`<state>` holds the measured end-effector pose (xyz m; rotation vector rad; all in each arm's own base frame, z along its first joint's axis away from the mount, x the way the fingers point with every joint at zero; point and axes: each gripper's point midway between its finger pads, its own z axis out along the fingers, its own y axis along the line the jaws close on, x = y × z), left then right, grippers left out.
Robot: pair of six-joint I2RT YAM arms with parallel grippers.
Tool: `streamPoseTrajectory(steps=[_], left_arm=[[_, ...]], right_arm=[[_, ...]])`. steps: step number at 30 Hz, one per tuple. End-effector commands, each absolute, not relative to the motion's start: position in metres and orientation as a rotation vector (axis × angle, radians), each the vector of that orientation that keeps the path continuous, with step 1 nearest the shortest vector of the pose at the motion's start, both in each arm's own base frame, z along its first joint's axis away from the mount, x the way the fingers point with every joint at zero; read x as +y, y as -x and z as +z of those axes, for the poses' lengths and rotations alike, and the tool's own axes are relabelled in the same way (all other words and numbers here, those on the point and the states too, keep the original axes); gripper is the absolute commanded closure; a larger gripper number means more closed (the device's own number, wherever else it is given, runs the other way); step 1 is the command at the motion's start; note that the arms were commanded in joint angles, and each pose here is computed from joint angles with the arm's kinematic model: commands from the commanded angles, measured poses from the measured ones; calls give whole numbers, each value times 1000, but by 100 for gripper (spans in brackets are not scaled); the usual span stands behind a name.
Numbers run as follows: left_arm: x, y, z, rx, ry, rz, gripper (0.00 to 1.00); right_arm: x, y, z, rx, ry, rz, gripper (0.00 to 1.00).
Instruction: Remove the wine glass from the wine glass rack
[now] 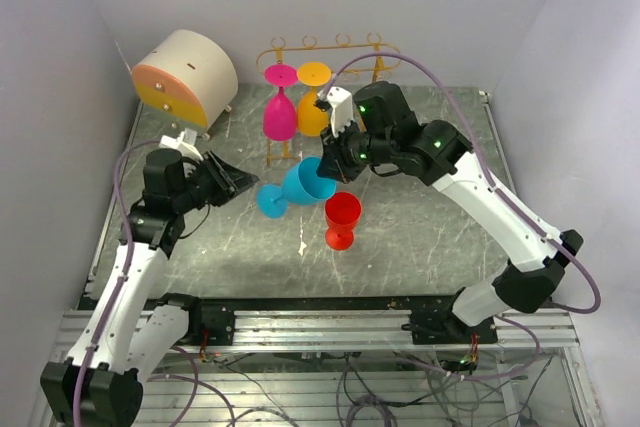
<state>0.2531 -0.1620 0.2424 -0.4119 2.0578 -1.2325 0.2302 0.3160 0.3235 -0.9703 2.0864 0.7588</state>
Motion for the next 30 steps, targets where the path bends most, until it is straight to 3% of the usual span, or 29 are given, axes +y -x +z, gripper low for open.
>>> streamPoseTrajectory(steps=[1,7,15,30], left_arm=[[-91,-254,224,2133,528,-651,61],[-50,-243,242,2014,591,-424,61],[-43,-240,233,1977,554,-388,62],[-50,-244,221,2026,490,-392,63]], right_arm=[[326,-242,331,2074,930,724,100],[347,-242,299,2136,1016,597,100],[369,-258,242,2254,1072,451,100],[350,-282,163,2443,1089,142,100]])
